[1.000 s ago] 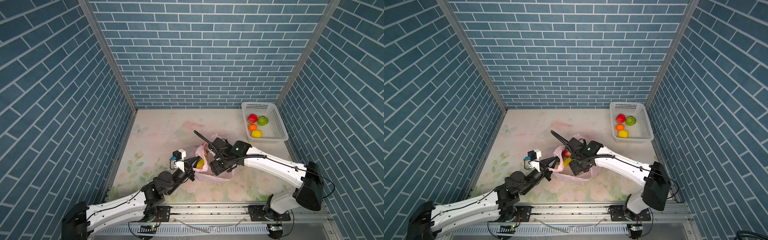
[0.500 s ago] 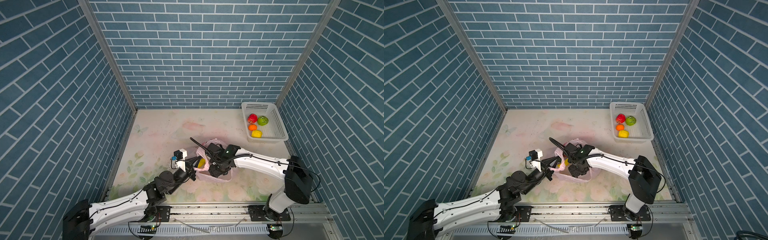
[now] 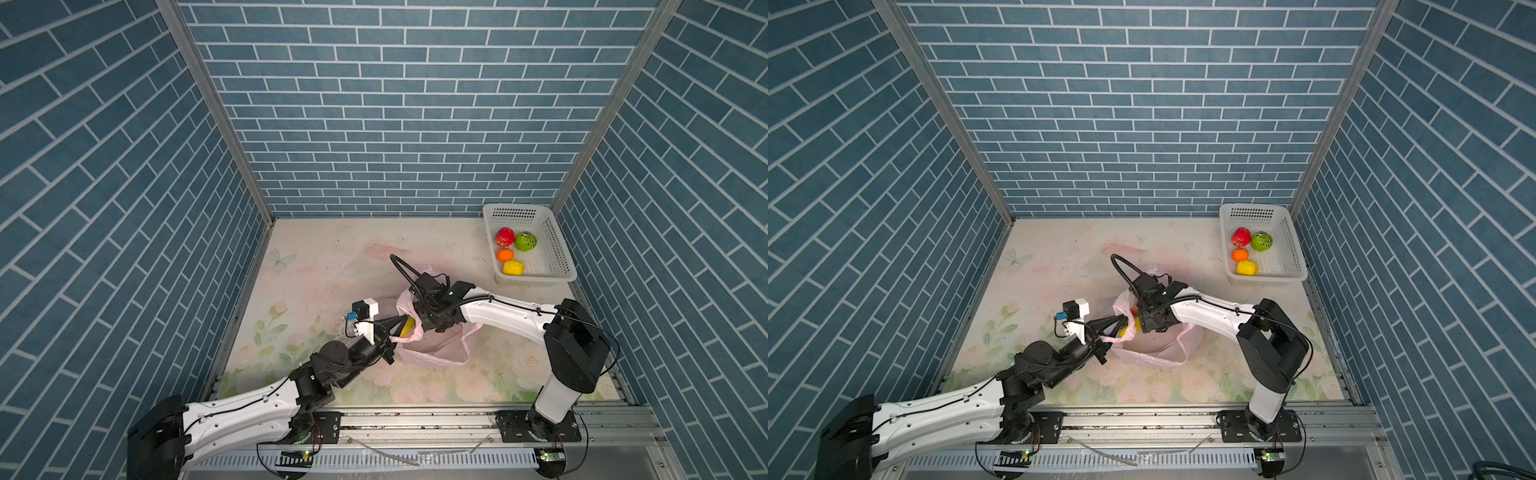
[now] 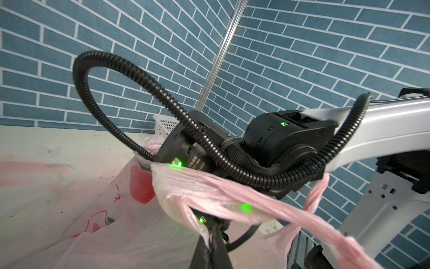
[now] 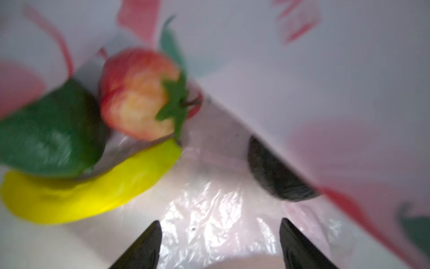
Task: Untie the knot of the plastic bag and take out the fruit
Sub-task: Pick up the fruit from the plastic bag.
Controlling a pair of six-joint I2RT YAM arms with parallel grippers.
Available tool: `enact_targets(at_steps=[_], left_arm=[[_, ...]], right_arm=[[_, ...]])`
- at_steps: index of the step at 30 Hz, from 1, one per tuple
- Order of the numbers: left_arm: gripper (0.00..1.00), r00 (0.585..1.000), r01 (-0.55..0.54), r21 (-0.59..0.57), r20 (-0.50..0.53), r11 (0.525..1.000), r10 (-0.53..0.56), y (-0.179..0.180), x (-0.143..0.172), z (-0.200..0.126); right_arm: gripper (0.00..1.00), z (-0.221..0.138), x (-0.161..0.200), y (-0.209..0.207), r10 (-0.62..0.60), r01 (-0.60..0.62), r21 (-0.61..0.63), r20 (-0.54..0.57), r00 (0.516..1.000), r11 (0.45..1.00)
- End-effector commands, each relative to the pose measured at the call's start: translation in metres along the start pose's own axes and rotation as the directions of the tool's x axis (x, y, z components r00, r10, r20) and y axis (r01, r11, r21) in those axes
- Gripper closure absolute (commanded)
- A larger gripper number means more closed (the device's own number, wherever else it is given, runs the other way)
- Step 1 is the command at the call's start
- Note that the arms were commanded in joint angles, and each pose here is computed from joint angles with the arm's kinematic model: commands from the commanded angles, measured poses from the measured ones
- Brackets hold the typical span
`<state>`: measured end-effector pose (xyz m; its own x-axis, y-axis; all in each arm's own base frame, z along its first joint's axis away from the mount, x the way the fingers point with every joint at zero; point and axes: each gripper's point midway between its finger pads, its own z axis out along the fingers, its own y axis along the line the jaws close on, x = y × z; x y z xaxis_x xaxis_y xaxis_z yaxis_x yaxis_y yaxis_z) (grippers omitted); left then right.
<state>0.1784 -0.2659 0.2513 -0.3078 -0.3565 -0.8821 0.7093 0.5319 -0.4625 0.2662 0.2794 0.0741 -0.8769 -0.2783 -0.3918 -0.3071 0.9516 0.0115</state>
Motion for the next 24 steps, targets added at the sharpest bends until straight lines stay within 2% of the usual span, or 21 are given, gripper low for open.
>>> enact_targets(at_steps=[1,8,18,24], left_arm=[[0.93,0.998,0.013,0.039,-0.060,0.999,-0.011,-0.003,0.016,-0.002],[0.93,0.985,0.024,0.075,-0.171,0.997,-0.011,-0.005,0.047,0.001],[0.93,0.977,0.029,0.129,-0.214,0.991,0.000,-0.020,0.055,0.025],[0.93,0.975,0.030,0.140,-0.221,0.990,0.002,-0.024,0.054,0.028]], right_arm=[[0.19,-0.003,-0.023,-0.040,0.144,-0.159,0.101,0.144,0.979,0.982],[0.18,0.004,-0.033,-0.054,0.213,-0.229,0.071,0.185,0.959,0.971],[0.17,0.023,-0.042,-0.062,0.347,-0.366,0.033,0.249,0.904,0.930],[0.17,0.037,-0.046,-0.077,0.449,-0.468,0.014,0.261,0.855,0.884]])
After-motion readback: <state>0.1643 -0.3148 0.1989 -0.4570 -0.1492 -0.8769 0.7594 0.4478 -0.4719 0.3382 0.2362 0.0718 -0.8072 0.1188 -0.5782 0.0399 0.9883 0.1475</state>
